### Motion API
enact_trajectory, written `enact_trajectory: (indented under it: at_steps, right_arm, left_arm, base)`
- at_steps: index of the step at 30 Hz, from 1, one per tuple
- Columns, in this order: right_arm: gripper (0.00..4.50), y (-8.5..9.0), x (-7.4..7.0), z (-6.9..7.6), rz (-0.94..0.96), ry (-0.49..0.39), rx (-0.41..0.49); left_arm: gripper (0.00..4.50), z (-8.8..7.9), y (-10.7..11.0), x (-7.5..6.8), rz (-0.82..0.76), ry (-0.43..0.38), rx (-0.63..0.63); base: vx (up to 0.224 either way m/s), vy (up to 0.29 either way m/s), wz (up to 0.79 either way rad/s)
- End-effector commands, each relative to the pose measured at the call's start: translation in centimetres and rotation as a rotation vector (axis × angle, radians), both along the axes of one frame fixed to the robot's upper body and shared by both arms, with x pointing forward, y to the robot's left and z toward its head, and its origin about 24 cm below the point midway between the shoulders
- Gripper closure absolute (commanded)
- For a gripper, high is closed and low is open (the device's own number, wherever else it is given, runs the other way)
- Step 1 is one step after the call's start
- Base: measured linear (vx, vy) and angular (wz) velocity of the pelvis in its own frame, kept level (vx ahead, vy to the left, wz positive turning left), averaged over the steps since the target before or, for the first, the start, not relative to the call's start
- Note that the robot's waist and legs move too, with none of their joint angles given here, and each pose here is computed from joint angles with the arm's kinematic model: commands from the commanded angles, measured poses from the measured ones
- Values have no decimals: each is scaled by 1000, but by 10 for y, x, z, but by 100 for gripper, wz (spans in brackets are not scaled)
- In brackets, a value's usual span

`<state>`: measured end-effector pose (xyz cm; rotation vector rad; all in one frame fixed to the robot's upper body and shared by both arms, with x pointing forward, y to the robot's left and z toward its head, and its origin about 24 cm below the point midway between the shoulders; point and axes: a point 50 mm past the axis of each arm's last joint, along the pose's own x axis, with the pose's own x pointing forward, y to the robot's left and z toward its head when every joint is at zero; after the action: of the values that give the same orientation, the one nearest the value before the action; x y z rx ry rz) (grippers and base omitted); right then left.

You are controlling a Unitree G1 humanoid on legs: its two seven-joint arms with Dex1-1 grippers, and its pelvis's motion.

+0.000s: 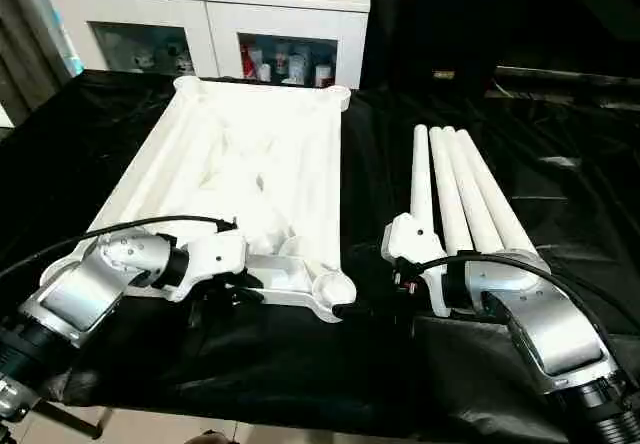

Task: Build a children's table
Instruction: Move table base

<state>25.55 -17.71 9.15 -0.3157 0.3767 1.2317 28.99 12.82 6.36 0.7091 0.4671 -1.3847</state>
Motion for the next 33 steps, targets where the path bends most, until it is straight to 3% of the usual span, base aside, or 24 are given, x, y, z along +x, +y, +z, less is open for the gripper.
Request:
enact_trajectory:
  at_steps: [1,10,17,27,31,33]
  right_arm:
    - [0,0,2,2,-7,-12,-6]
    - [0,1,1,-1,-14,-14,-2]
    - [0,2,2,-2,-20,-18,1]
    - [0,3,2,-5,-29,-26,5]
    - [0,3,2,-6,-33,-29,6]
    - [0,3,2,-6,-36,-33,6]
  left_arm:
    - [418,5,-1,3,-3,-97,25]
    - [448,23,-5,12,-69,-379,104]
    - [448,30,0,19,-85,-500,176]
    - [448,37,12,25,-64,-567,236]
    - [448,36,17,25,-46,-560,246]
    - [448,33,21,22,-7,-518,245]
  base:
    - [0,0,0]
    - [0,0,0]
    - [0,0,0]
    - [0,0,0]
    - [0,0,0]
    - [0,0,0]
